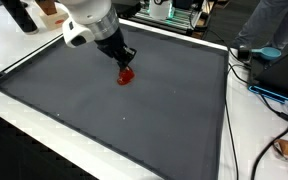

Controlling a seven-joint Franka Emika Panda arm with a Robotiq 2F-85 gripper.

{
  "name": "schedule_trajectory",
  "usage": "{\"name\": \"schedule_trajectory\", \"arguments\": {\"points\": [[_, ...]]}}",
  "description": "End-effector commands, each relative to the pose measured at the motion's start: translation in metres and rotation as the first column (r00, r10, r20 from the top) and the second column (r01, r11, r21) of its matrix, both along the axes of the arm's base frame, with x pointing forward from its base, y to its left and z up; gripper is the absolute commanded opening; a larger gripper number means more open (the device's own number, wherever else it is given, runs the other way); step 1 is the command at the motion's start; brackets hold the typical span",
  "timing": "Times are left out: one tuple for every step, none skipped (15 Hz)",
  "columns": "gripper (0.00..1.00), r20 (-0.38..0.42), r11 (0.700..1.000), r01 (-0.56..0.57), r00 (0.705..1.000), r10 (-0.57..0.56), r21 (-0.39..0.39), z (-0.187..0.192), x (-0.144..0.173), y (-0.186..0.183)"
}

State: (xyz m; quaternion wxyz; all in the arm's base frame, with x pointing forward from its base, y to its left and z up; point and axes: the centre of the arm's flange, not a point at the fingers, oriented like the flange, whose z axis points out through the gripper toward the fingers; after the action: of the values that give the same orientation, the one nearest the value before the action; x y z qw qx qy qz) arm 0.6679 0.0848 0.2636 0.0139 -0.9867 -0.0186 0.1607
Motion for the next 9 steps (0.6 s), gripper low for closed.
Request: {"name": "schedule_trajectory", "arguments": {"points": [[0.03, 0.005, 1.0, 0.008, 1.0, -0.008, -0.004, -0.011, -0.005, -0.008], [0.03, 0.009, 1.0, 0.009, 1.0, -0.009, -0.003, -0.007, -0.006, -0.008], [0.03, 0.014, 1.0, 0.01, 1.0, -0.009, -0.007, -0.004, -0.006, -0.008], [0.03, 0.018, 1.0, 0.009, 1.0, -0.009, -0.007, -0.002, -0.006, -0.008], [0.03, 0.023, 1.0, 0.01, 1.0, -0.01, -0.012, 0.002, -0.007, -0.008], [0.03, 0.027, 1.0, 0.011, 1.0, -0.01, -0.017, 0.005, -0.007, -0.009], [0.03, 0.036, 0.999, 0.014, 0.999, -0.012, -0.03, 0.008, -0.007, -0.01], [0.03, 0.043, 0.999, 0.015, 0.999, -0.013, -0.034, 0.011, -0.006, -0.012], [0.03, 0.051, 0.999, 0.018, 0.999, -0.016, -0.039, 0.014, -0.006, -0.013]]}}
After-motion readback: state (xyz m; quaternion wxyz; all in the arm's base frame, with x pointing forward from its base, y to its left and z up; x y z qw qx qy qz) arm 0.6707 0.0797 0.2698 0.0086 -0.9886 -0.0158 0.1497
